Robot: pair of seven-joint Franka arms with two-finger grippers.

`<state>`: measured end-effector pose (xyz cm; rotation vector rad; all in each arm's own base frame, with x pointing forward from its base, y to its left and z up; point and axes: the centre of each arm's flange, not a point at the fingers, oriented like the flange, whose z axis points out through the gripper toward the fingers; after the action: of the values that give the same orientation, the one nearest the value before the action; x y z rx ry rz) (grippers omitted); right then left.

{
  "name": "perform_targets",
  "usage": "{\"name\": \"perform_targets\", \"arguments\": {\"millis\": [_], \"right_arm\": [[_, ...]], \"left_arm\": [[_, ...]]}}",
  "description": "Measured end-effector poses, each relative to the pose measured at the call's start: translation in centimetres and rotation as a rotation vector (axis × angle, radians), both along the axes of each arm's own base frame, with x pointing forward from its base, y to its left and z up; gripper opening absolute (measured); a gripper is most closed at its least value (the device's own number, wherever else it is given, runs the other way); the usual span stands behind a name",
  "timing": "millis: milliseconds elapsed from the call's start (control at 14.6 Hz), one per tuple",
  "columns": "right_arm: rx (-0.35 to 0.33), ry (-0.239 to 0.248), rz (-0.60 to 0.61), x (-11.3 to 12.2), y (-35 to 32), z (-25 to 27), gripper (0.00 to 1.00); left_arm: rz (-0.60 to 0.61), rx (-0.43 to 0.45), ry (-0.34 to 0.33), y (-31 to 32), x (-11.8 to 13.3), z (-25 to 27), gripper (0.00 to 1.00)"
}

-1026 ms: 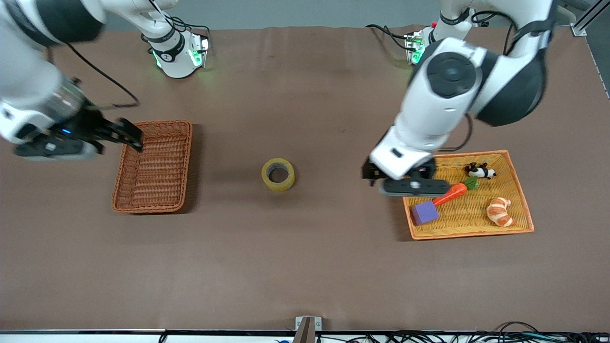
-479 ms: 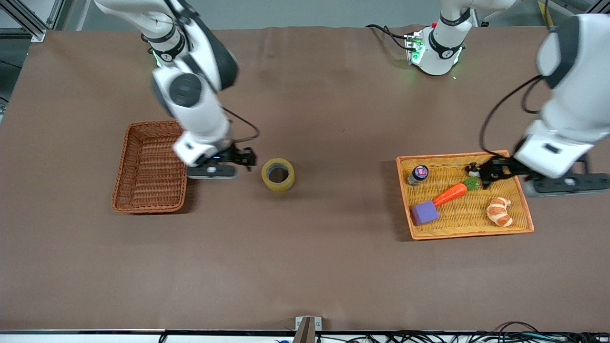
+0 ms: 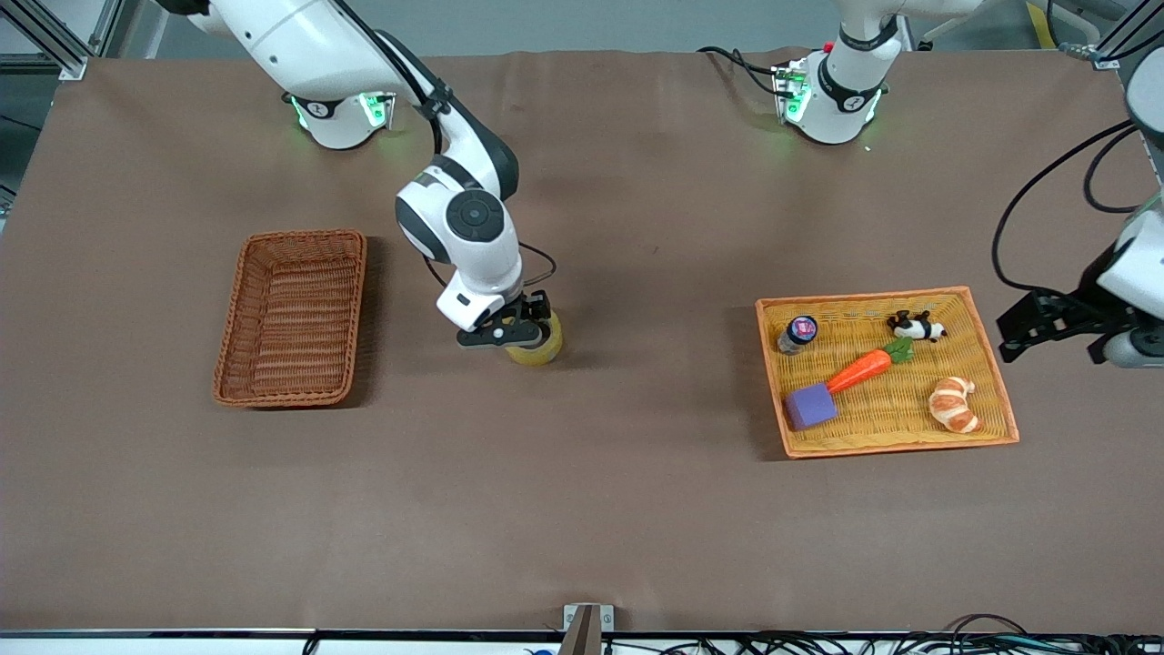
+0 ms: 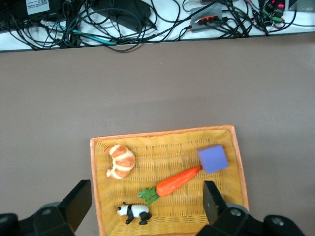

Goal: Move tape to another basket

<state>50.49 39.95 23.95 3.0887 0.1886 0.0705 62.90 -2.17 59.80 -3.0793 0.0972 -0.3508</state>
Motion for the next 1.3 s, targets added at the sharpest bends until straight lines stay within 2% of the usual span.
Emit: {"name": "perform_targets", "arguments": {"millis": [342,547,821,1026,1095,1163,1300], "right_arm": [[-0.004,-0.023,0.055,-0.1,0.3,-3.0,1.00],[-0.017,-0.023,0.069,-0.2,0.1,-3.9,1.00],[-0.035,-0.055,0.064,-0.1,0.1,-4.6,0.93],[-0.049,-0.069,0.071,-0.2,0.1,-5.2,0.70],[-0.050,-0.069,0.072,-0.2,0.1,-5.2,0.70],[-0.049,-0.070,0.072,-0.2,0.1,-5.2,0.63],[-0.050,-0.070,0.072,-0.2,0.1,-5.2,0.41]], "left_arm": [[-0.024,-0.023,0.056,5.3,-2.4,-0.3,1.00],[-0.059,-0.039,0.089,3.8,-4.5,-1.3,1.00],[-0.091,-0.041,0.103,1.7,-5.0,-1.9,1.00],[-0.099,-0.041,0.106,1.3,-5.0,-2.0,1.00],[-0.106,-0.041,0.107,0.9,-5.0,-2.0,1.00],[-0.110,-0.041,0.111,0.4,-5.0,-2.1,1.00],[-0.100,-0.043,0.121,0.1,-5.1,-2.2,1.00]]}}
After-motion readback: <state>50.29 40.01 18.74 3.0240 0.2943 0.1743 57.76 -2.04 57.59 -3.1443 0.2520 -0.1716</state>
